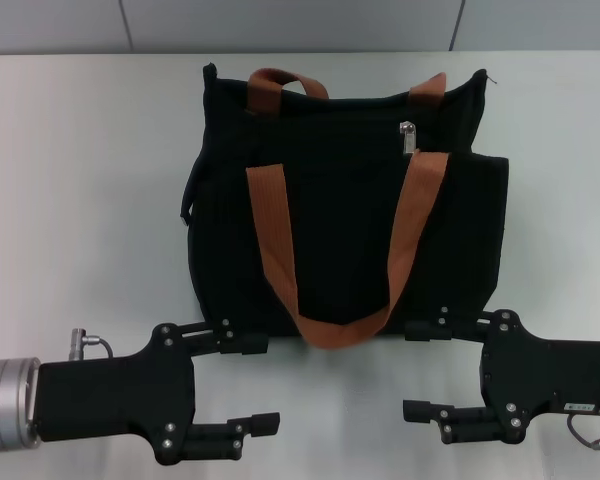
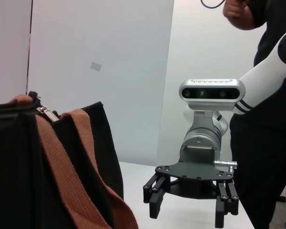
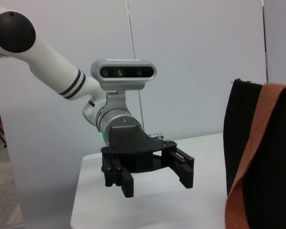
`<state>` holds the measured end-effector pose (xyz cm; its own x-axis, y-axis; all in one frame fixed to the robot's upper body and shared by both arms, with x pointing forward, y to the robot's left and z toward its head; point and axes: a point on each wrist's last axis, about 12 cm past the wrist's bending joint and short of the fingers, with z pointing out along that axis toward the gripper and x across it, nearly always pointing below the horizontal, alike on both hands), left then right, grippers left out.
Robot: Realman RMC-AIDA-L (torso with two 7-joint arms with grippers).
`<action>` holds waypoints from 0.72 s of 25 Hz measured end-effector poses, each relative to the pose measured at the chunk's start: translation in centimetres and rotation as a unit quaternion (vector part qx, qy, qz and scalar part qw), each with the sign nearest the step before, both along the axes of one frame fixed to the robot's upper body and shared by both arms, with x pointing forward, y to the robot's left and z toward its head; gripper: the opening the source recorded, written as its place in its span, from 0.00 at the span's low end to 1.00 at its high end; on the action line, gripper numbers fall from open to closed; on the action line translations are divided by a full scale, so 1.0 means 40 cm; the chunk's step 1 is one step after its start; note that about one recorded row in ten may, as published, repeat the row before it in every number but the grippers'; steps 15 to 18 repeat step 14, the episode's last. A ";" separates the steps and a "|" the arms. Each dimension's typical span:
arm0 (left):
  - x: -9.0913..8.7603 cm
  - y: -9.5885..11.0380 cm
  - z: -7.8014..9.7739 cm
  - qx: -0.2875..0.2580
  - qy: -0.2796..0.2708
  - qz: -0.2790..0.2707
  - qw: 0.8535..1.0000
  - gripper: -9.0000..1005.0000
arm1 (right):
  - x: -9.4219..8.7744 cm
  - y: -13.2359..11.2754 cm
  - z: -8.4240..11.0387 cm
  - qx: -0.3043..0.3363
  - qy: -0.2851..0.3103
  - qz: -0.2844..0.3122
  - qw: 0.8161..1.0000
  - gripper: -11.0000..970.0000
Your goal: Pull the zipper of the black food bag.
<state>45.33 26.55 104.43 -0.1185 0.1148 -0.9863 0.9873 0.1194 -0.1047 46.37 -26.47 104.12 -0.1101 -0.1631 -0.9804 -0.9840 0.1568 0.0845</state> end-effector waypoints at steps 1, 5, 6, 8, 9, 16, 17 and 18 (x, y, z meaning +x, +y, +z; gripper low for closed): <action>-0.001 0.000 0.000 0.000 0.001 0.000 1.000 0.74 | 0.000 0.000 0.000 0.000 0.000 0.000 1.000 0.80; -0.001 0.001 -0.001 0.000 0.002 0.000 1.000 0.74 | 0.000 0.000 0.000 -0.001 0.000 0.000 1.000 0.80; -0.001 0.001 0.000 0.000 0.003 0.001 1.000 0.74 | 0.000 0.000 0.000 -0.001 0.000 0.000 1.000 0.80; -0.001 0.002 0.000 0.000 0.004 0.000 1.000 0.74 | 0.001 0.000 0.000 -0.001 -0.001 0.000 1.000 0.80; -0.001 0.003 0.000 0.000 0.004 0.000 1.000 0.74 | 0.002 0.000 0.001 -0.001 -0.001 0.001 1.000 0.80; -0.001 0.004 0.001 -0.001 0.004 0.000 1.000 0.74 | 0.002 0.001 0.001 -0.001 -0.001 0.001 1.000 0.80; -0.001 0.004 0.001 -0.001 0.004 0.000 1.000 0.74 | 0.002 0.001 0.001 -0.001 -0.001 0.001 1.000 0.80; -0.001 0.004 0.001 -0.001 0.004 0.000 1.000 0.74 | 0.002 0.001 0.001 -0.001 -0.001 0.001 1.000 0.80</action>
